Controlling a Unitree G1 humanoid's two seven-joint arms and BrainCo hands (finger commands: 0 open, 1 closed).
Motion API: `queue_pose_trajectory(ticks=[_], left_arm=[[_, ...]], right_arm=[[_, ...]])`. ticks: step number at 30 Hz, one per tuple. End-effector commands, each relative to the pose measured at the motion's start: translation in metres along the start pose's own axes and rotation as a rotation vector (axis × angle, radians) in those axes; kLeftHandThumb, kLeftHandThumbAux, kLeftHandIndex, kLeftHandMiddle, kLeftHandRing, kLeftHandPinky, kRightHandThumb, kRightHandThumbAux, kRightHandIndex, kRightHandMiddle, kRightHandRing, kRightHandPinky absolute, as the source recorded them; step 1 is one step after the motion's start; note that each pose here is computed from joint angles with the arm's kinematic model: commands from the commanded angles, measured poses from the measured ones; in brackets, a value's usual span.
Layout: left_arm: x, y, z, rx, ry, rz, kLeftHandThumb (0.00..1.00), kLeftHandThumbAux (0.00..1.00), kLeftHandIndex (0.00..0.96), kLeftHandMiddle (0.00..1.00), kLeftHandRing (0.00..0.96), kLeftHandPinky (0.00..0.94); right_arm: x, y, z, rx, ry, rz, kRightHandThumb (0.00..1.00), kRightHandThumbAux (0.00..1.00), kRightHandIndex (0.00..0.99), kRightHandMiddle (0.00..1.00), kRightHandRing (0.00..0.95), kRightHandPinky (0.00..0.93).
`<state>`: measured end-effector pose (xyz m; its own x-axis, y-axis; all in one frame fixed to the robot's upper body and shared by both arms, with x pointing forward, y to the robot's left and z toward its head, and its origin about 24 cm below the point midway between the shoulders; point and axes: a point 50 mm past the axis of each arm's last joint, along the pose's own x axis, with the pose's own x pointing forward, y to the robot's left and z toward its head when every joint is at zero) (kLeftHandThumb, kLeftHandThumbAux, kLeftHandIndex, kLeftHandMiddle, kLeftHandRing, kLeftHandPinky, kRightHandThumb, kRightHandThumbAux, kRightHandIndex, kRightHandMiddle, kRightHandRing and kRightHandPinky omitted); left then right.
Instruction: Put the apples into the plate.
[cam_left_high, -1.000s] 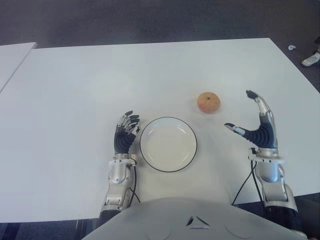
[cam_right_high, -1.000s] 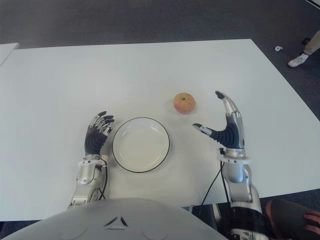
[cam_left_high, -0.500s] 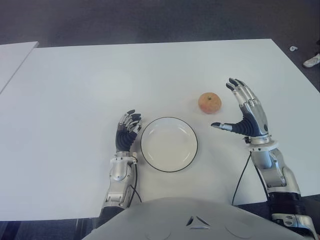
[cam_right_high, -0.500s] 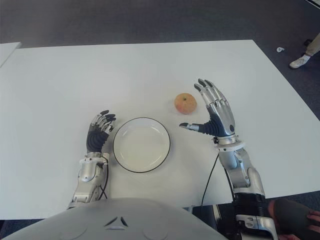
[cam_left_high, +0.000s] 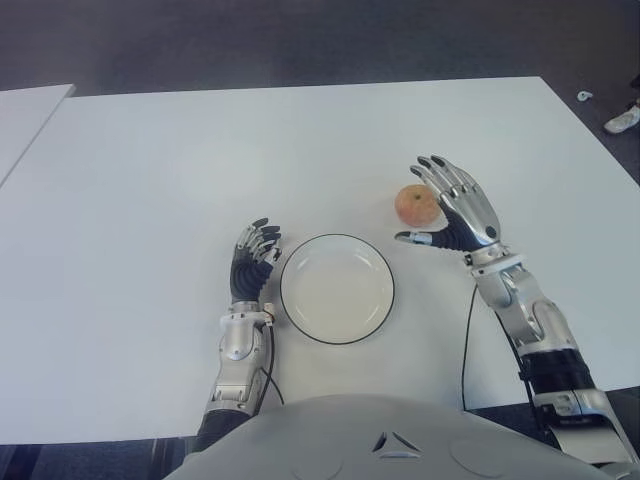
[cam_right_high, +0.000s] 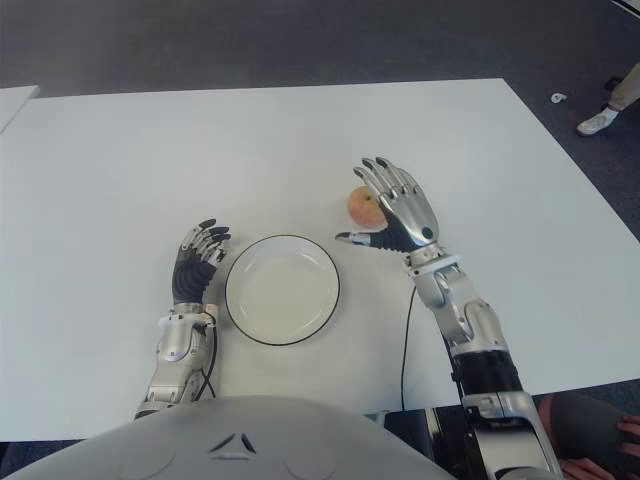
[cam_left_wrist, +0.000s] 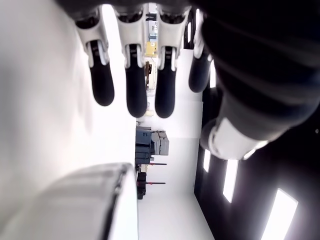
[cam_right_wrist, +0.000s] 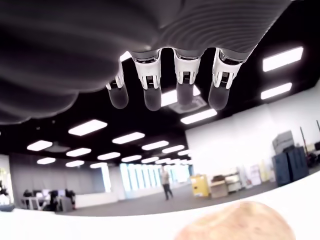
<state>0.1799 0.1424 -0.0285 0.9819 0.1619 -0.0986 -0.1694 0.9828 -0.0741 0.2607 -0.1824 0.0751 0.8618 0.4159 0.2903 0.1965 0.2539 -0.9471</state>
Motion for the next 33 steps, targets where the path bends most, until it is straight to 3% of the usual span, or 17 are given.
queue_pose_trajectory(ticks=[1,8,15,22,33], left_arm=[[-0.015,-0.006,-0.022,-0.032,0.139,0.019,0.497,0.729,0.24,0.336,0.341,0.337],[-0.017,-0.006,-0.023,-0.014,0.143,0.02,0.472,0.73,0.237,0.338,0.339,0.331],[-0.019,-0.003,-0.023,-0.007,0.144,0.027,0.472,0.737,0.241,0.336,0.333,0.328],[-0.026,0.002,-0.018,-0.006,0.122,0.035,0.461,0.742,0.243,0.342,0.34,0.343],[-0.034,0.006,-0.014,0.018,0.112,0.038,0.404,0.734,0.243,0.343,0.341,0.337]], right_arm=[[0.006,0.008,-0.004,-0.037,-0.002,0.09,0.295,0.152,0.0,0.0,0.0,0.0],[0.018,0.022,-0.01,-0.03,0.005,0.178,0.284,0.149,0.0,0.0,0.0,0.0],[0.019,0.033,-0.019,0.009,0.03,0.229,0.281,0.155,0.0,0.0,0.0,0.0],[0.025,0.054,-0.035,0.04,0.094,0.271,0.29,0.178,0.0,0.0,0.0,0.0],[0.048,0.058,-0.043,0.058,0.123,0.313,0.296,0.208,0.0,0.0,0.0,0.0]])
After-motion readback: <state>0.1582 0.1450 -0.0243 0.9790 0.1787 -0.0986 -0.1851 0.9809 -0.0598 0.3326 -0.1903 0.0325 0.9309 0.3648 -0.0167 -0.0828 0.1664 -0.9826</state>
